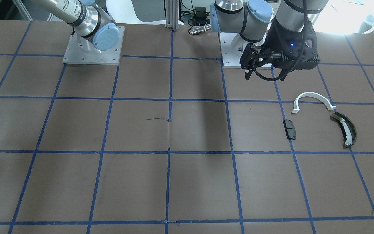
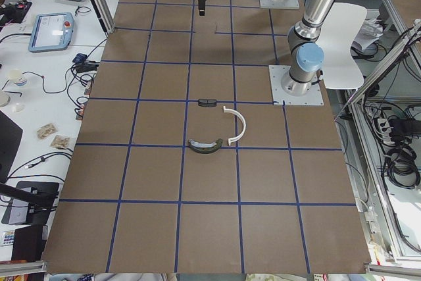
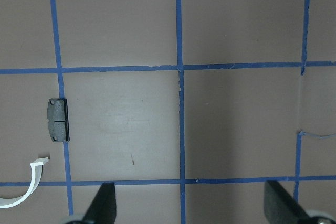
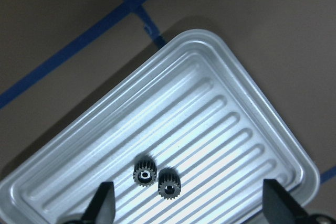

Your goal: Place bearing gear from tray to pile

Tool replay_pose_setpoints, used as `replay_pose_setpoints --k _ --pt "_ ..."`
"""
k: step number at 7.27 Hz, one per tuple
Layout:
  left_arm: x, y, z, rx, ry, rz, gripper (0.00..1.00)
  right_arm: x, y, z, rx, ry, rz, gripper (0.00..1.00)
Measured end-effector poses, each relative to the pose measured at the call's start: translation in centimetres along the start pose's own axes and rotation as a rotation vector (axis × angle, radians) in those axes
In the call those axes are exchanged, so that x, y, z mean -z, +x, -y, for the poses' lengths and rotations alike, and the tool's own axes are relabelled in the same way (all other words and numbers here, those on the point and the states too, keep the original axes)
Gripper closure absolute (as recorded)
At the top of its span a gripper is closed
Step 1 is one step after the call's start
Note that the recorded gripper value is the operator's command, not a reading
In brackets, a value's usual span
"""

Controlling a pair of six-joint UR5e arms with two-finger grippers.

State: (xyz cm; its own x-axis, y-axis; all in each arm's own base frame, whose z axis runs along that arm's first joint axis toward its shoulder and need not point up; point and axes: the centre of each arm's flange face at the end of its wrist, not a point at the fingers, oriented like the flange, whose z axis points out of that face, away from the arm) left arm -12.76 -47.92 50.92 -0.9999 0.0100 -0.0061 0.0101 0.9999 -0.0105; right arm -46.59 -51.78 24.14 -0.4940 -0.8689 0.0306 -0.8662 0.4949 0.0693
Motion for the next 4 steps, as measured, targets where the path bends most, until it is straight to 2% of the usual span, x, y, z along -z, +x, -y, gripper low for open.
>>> replay_pose_setpoints --k 1,2,4 --pt "0.0 0.0 0.0 0.0 0.001 0.0 0.0 -2.1 -0.2 -1.3 0.145 0.029 0.016 0.01" --pt "0.1 0.0 0.0 0.0 0.002 0.001 0.0 -3.4 -0.5 -1.8 0.237 0.045 0.033 0.03" --pt "0.1 0.0 0.0 0.0 0.0 0.002 0.0 -5.2 -1.0 -1.9 0.333 0.073 0.057 0.07"
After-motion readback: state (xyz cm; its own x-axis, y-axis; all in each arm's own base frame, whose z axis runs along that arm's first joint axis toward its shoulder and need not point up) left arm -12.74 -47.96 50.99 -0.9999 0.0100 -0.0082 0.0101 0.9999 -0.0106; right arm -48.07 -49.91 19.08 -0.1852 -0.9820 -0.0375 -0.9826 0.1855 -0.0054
